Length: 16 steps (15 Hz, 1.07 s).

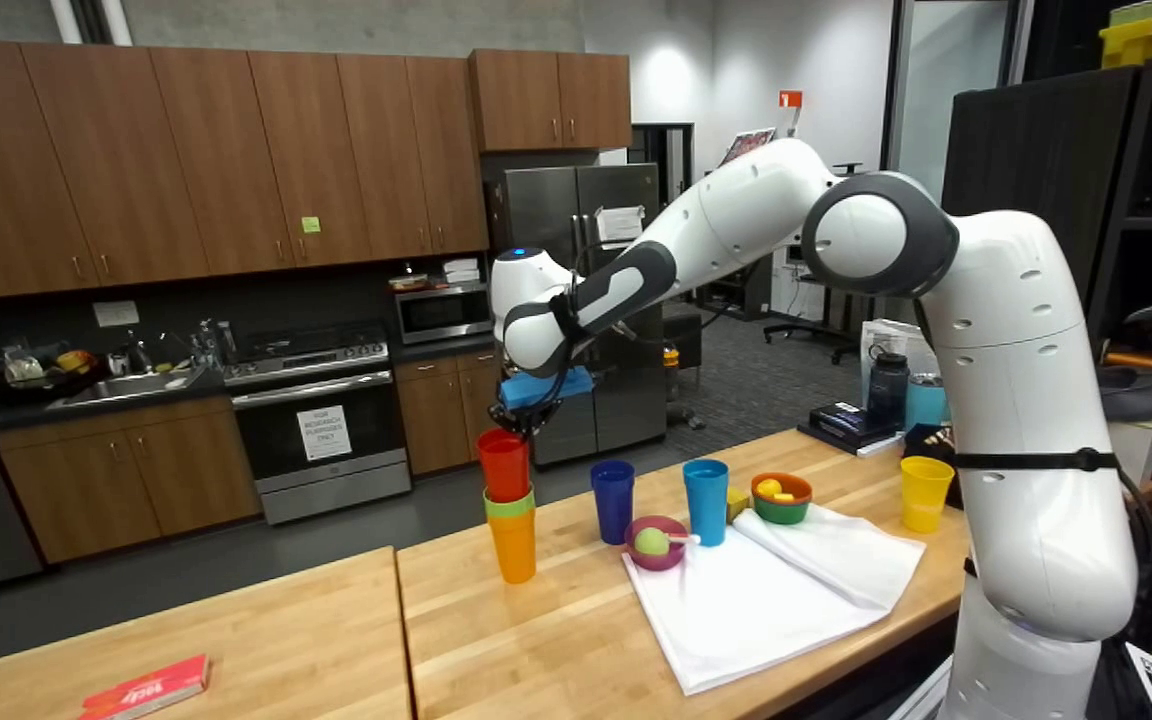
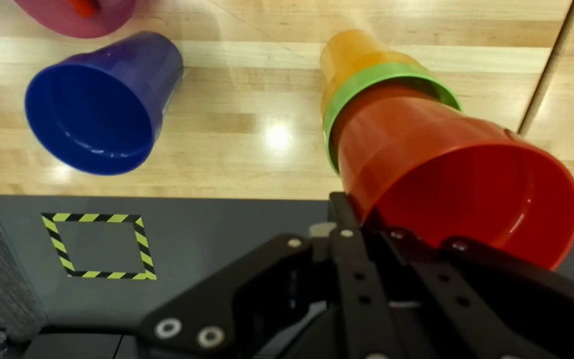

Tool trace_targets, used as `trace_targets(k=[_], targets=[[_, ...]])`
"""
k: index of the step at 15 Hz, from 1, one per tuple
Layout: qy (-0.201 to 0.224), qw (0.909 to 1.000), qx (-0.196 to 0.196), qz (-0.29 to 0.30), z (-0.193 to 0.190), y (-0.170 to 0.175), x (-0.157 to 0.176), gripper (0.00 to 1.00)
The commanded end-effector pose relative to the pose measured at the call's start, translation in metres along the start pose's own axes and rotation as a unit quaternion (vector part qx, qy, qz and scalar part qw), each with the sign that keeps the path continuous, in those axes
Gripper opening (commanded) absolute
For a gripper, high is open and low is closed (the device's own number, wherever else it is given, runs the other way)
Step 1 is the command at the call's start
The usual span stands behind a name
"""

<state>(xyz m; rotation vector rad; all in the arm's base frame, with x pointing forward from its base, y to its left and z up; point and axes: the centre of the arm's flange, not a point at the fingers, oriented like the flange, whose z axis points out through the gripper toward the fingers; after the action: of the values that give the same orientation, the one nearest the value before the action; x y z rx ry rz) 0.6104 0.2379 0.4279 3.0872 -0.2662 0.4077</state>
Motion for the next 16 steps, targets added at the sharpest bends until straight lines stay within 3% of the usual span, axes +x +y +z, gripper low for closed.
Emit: trace_targets(k=[1,6,9,12,16], targets=[[0.020,0.9994,0.011,-0.027,-0.059,0.002,-0.005,0.01],[0.068,0.9969,-0.009,-0.038,-0.148,0.000,-0.020,0.01],[0.091,0.9954,-0.028,-0.010,-0.174,0.010,-0.033,0.01],[0.075,0.9961,-0.031,0.034,-0.168,0.019,-0.046,0.01],[0.060,0.9900,-0.045,0.119,-0.121,0.041,-0.063,0.01]])
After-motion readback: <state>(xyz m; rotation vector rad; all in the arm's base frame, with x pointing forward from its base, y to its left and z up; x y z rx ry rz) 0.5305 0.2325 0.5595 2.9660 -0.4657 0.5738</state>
